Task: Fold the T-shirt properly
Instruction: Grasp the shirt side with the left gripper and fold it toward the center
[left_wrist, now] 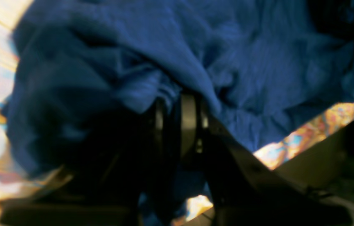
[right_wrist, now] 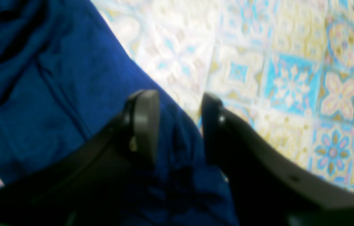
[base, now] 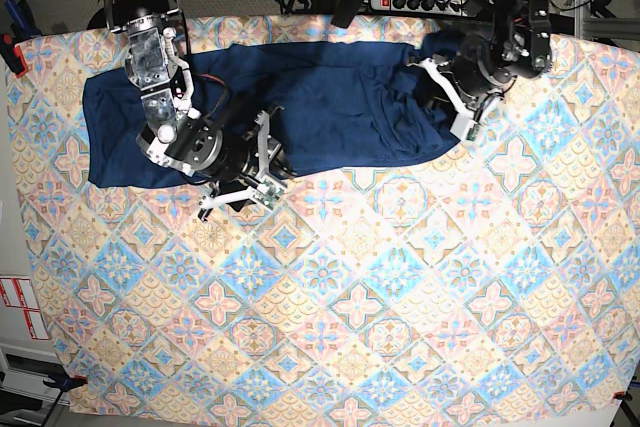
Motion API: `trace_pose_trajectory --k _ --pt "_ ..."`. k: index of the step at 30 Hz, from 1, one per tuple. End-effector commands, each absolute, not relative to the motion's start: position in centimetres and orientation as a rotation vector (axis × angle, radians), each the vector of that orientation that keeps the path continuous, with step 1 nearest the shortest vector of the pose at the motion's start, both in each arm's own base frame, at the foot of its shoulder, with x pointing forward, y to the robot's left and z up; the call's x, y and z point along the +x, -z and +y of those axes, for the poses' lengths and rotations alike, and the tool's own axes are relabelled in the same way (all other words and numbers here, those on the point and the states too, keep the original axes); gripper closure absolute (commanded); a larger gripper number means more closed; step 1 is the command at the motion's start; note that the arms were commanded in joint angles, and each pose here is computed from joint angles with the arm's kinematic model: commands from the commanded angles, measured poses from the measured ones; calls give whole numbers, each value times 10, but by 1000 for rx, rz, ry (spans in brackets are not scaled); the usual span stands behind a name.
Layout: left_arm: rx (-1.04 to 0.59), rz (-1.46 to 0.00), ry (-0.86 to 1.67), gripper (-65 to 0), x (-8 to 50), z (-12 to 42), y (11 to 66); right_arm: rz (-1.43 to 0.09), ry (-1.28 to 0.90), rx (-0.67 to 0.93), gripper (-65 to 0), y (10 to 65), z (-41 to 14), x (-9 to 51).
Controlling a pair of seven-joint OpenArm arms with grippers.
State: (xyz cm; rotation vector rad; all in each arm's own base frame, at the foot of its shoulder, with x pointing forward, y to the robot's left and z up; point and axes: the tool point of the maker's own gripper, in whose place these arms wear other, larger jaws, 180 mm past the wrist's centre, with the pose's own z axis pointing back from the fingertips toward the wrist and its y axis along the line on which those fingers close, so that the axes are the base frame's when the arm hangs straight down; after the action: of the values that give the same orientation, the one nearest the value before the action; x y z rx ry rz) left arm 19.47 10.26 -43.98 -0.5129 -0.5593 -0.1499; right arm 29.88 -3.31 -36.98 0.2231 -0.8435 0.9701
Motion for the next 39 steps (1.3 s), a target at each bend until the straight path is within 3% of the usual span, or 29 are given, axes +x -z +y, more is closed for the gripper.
trace_pose_trajectory --k 1,12,18,23,28,39 --pt "-540 -613 144 -48 201 97 426 -888 -967 220 -218 357 -34 306" --pt "-528 -774 183 -45 219 94 373 -908 -809 92 -218 348 -104 329" --pt "-600 -812 146 -45 226 80 361 -921 -682 13 -218 340 -153 338" --pt "-686 -804 237 -45 226 36 354 -910 -633 -32 -218 340 -180 335" --pt "-737 -794 325 -45 224 2 348 -907 -649 -62 -218 336 -191 334" --pt "-742 -800 346 -45 228 -3 345 -907 -652 -58 -218 337 -189 334"
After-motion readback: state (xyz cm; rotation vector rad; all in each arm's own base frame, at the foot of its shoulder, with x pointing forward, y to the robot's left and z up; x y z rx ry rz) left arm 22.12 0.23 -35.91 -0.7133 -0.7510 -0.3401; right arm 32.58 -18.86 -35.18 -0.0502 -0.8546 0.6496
